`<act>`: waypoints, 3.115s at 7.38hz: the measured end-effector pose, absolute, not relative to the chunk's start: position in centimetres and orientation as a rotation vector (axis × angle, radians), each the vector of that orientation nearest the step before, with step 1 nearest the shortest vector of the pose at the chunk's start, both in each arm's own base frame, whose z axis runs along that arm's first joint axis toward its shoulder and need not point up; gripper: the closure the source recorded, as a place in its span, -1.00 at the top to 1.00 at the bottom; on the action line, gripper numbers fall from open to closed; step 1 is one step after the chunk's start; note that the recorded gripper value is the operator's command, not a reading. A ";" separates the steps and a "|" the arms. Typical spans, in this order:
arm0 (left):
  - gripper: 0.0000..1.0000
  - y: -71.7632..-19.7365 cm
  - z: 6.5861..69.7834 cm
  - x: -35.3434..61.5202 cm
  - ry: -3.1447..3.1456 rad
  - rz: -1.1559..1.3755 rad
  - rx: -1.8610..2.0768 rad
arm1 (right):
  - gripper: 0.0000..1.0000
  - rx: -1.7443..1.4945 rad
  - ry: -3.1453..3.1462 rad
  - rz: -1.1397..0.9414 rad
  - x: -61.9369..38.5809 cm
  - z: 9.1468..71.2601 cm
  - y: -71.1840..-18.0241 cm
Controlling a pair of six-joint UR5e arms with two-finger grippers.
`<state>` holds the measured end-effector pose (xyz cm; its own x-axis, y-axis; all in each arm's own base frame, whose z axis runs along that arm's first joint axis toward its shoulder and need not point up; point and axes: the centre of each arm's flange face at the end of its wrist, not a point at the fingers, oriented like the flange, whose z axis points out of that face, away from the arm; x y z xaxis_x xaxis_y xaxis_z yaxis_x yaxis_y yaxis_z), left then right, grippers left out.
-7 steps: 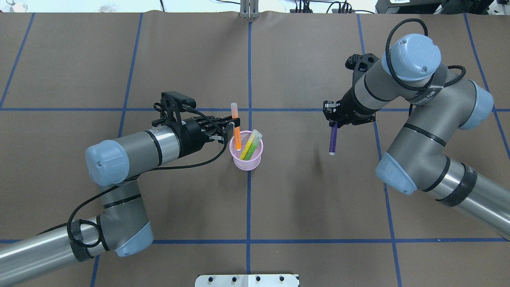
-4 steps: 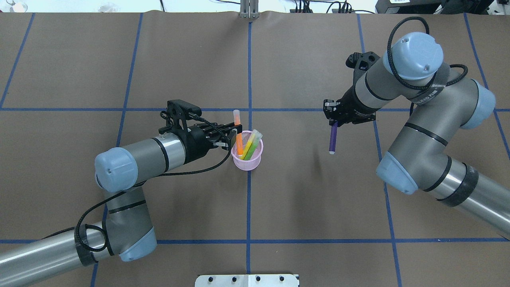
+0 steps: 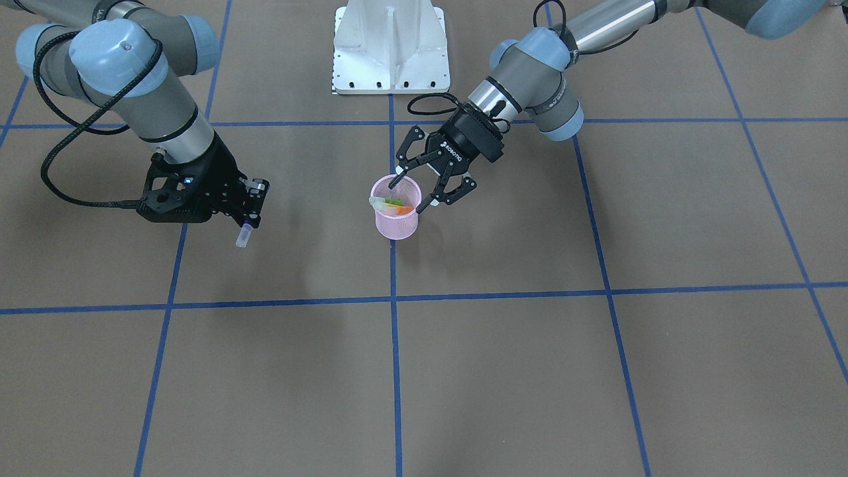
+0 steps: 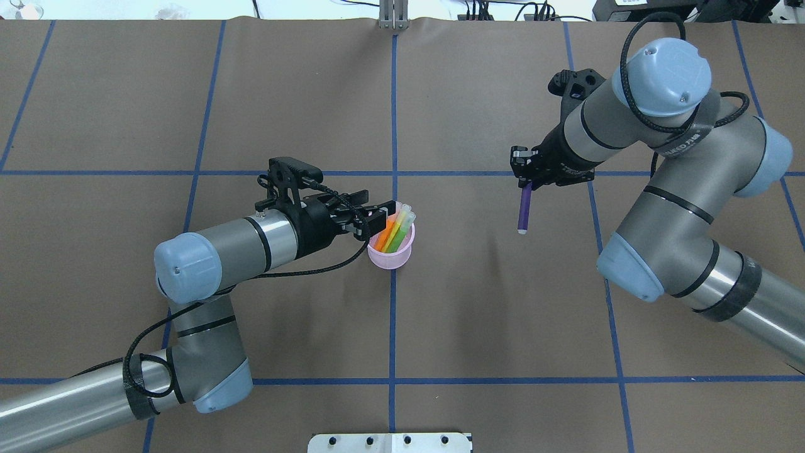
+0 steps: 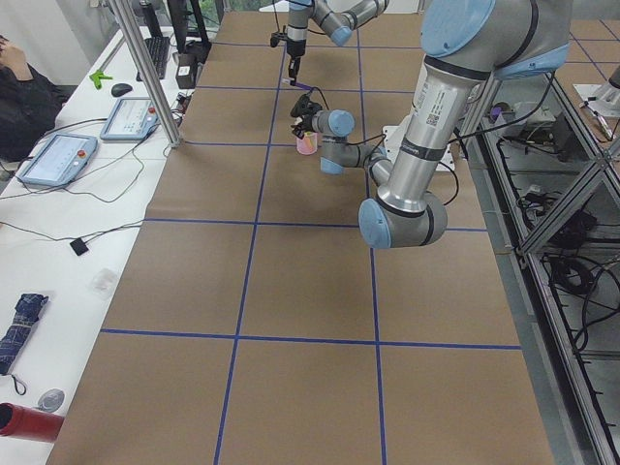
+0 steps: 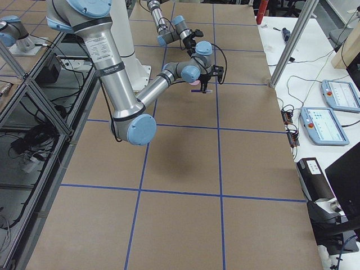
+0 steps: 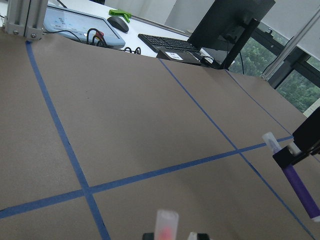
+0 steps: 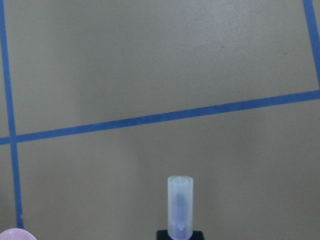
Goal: Collect pens into pen holder
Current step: 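Withdraw the open left gripper while the right carries the purple marker toward the cup, then lower the purple marker into the pink cup and open the right gripper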
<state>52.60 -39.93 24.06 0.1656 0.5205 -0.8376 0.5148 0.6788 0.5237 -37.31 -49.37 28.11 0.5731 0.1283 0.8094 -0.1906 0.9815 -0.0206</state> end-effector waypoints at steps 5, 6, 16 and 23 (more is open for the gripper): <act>0.98 -45.6 24.2 48.4 1.417 -0.034 0.797 | -1.00 0.444 -1.128 0.102 -34.5 20.2 -49.4; 0.98 -48.3 25.2 46.4 1.364 -0.012 0.709 | -1.00 0.532 -1.161 0.103 -34.3 19.3 -49.3; 0.98 -61.3 33.6 26.5 1.091 -0.087 0.251 | -1.00 0.957 -1.236 0.069 -48.4 18.4 -38.5; 0.98 -61.2 35.3 26.5 1.071 -0.081 0.244 | -1.00 0.930 -1.184 0.032 -52.7 20.2 -37.7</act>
